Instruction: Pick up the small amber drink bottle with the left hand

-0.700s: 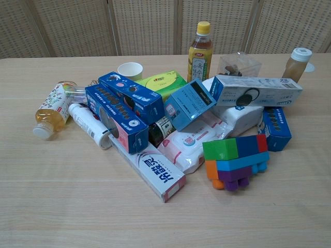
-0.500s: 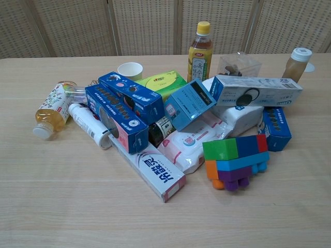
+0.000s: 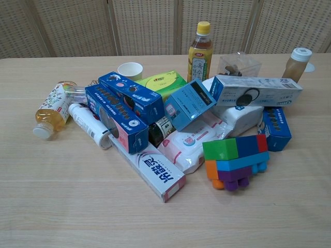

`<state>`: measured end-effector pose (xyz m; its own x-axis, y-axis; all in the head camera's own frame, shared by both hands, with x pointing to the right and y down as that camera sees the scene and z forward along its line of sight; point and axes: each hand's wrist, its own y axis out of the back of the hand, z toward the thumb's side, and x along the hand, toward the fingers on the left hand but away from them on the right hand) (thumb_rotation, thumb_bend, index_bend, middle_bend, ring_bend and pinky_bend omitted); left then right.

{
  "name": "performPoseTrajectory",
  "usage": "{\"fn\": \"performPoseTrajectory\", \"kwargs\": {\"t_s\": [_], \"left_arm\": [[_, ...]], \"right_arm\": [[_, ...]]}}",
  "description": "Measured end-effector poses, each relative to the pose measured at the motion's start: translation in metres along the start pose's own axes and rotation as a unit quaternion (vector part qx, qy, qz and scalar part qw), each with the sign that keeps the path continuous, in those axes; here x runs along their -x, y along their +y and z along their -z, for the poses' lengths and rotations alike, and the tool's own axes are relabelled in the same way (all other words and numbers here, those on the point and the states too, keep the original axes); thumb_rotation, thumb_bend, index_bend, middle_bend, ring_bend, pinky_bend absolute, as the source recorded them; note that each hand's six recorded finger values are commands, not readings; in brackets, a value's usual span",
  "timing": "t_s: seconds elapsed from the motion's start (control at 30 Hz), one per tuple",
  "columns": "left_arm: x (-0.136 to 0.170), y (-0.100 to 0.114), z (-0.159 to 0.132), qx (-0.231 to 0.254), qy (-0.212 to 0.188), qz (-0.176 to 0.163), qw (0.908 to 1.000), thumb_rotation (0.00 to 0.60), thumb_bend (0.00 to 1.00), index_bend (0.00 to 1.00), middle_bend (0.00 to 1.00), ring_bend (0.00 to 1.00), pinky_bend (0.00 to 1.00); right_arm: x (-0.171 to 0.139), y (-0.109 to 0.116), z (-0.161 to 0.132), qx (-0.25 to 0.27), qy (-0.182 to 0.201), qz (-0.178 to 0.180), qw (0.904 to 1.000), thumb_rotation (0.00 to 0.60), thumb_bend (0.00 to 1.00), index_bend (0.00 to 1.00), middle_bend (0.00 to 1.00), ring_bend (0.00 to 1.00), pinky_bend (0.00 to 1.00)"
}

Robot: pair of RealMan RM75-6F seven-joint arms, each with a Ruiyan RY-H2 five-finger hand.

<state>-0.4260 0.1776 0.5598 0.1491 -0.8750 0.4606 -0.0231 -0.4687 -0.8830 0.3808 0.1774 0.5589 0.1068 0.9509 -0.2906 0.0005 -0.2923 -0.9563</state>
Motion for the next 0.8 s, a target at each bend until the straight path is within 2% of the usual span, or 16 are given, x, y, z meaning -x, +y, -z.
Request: {"fn": "performPoseTrajectory", "kwargs": {"t_s": [0.23,0.33,0.43,0.63,0.8], "left_arm": [[-0.011,-0.01,-0.003,-0.025,-0.017,0.027,0.9992,0.6,0.35,0.05,0.0,0.0,0.0],[-0.018,-0.016,-0.003,-0.045,-0.022,0.036,0.9981,0.6,0.35,0.0,0.0,0.0,0.0],[-0.027,-0.024,-0.001,-0.072,-0.027,0.048,0.9959,0.6,0.35,0.0,0.0,0.0,0.0],[-0.049,-0.048,-0.003,-0.098,-0.034,0.067,0.9924,0.6,0.35,0.0,0.0,0.0,0.0],[-0.067,-0.066,-0.007,-0.107,-0.04,0.067,0.9912,0.6,0.35,0.0,0.0,0.0,0.0]], "right_arm": [[-0.002,-0.004,0.001,0.001,-0.005,-0.007,1.0,0.0,0.19,0.0,0.12,0.0,0.0],[-0.004,-0.005,0.002,0.001,-0.008,-0.007,0.9999,0.0,0.19,0.0,0.12,0.0,0.0],[-0.004,-0.004,0.002,0.002,-0.009,-0.006,0.9999,0.0,0.19,0.0,0.12,0.0,0.0],[-0.007,-0.003,0.003,0.002,-0.012,-0.005,0.9999,0.0,0.19,0.0,0.12,0.0,0.0],[-0.012,0.001,0.007,0.002,-0.02,-0.003,0.9998,0.0,0.19,0.0,0.12,0.0,0.0]]}}
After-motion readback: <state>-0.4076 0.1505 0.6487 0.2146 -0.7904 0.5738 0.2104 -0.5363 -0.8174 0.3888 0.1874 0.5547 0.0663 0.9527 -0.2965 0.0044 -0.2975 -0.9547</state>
